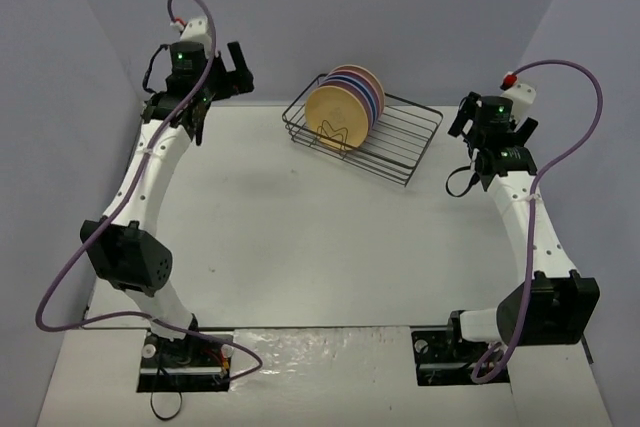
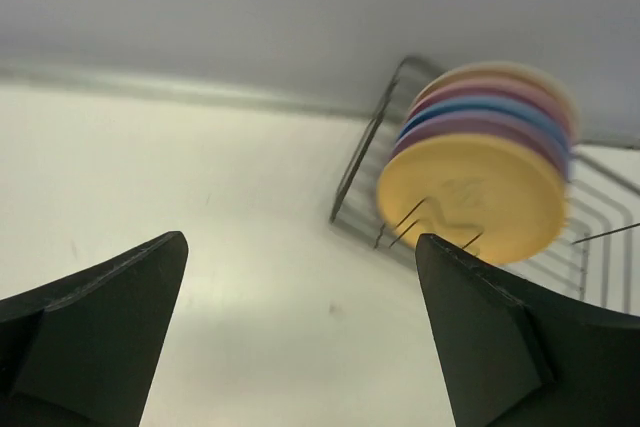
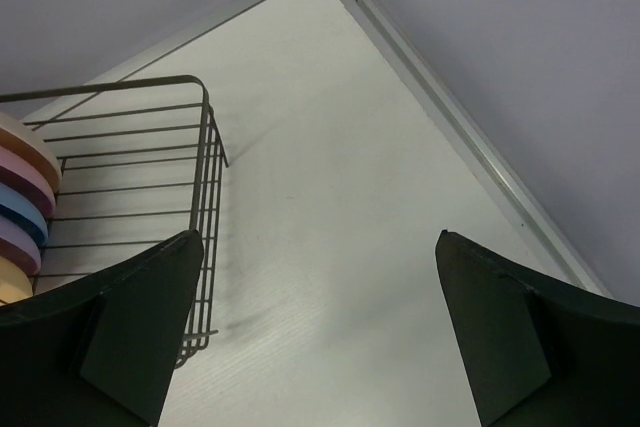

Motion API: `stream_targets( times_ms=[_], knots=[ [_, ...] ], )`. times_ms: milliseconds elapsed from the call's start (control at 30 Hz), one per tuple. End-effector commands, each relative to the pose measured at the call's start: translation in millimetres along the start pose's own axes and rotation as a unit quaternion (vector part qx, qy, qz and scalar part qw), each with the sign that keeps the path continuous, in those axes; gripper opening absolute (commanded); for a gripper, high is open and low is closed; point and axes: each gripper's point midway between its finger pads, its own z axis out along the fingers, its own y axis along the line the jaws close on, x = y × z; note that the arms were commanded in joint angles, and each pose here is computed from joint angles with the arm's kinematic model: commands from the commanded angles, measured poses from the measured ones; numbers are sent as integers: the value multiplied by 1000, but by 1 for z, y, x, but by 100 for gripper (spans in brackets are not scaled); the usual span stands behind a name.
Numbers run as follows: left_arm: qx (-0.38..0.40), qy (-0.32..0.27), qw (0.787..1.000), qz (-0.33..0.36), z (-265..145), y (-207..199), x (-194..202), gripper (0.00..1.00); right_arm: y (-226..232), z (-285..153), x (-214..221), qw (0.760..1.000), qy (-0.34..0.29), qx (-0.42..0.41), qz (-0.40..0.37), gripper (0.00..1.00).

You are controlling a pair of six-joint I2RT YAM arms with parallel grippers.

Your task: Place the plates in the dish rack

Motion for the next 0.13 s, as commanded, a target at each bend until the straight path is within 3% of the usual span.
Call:
stream_targets(
  times_ms=[0,100],
  knots=[
    [-55,85,991,-85,-12,25,63,97,-14,-20,-25,997,-52,17,56,100],
    [-57,81,992,-83,-19,27,64,97,-18,-23,-22,997,-55,19,57,100]
  ],
)
